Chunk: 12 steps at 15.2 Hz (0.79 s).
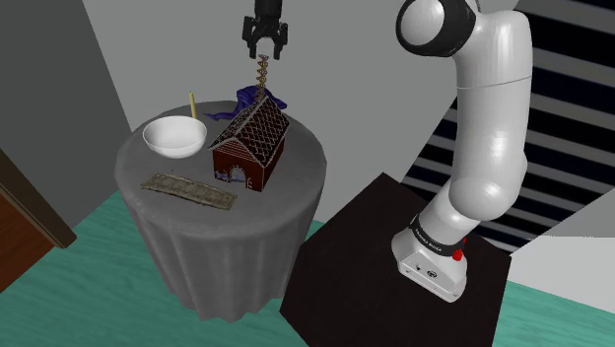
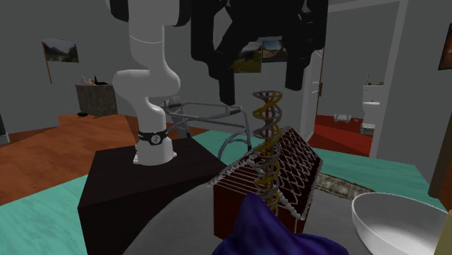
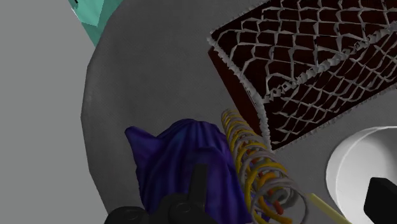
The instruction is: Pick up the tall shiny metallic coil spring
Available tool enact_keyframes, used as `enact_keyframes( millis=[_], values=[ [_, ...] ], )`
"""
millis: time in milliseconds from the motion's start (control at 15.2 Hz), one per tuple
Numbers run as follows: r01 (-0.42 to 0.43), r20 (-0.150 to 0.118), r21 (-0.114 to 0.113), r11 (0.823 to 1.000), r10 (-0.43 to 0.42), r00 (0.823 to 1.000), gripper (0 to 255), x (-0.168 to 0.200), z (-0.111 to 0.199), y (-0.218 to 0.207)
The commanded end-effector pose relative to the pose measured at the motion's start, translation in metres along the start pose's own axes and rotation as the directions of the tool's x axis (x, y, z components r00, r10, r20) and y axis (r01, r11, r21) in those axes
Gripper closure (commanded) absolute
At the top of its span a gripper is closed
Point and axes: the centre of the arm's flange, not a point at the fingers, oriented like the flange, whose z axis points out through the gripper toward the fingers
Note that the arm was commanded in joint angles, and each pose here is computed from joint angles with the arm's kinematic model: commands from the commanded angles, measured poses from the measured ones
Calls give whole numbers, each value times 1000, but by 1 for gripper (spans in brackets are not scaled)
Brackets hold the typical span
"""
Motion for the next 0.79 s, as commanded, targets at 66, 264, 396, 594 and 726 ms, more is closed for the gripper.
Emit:
enact_keyframes(
  millis=[66, 264, 396, 594, 726],
  values=[
    [0, -1, 0, 1000, 0, 1000, 0, 3, 15, 2],
    [0, -1, 0, 1000, 0, 1000, 0, 4, 23, 3],
    [0, -1, 0, 1000, 0, 1000, 255, 4, 23, 4],
    [0, -1, 0, 1000, 0, 1000, 255, 4, 23, 4],
    [0, -1, 0, 1000, 0, 1000, 255, 4, 23, 3]
  ],
)
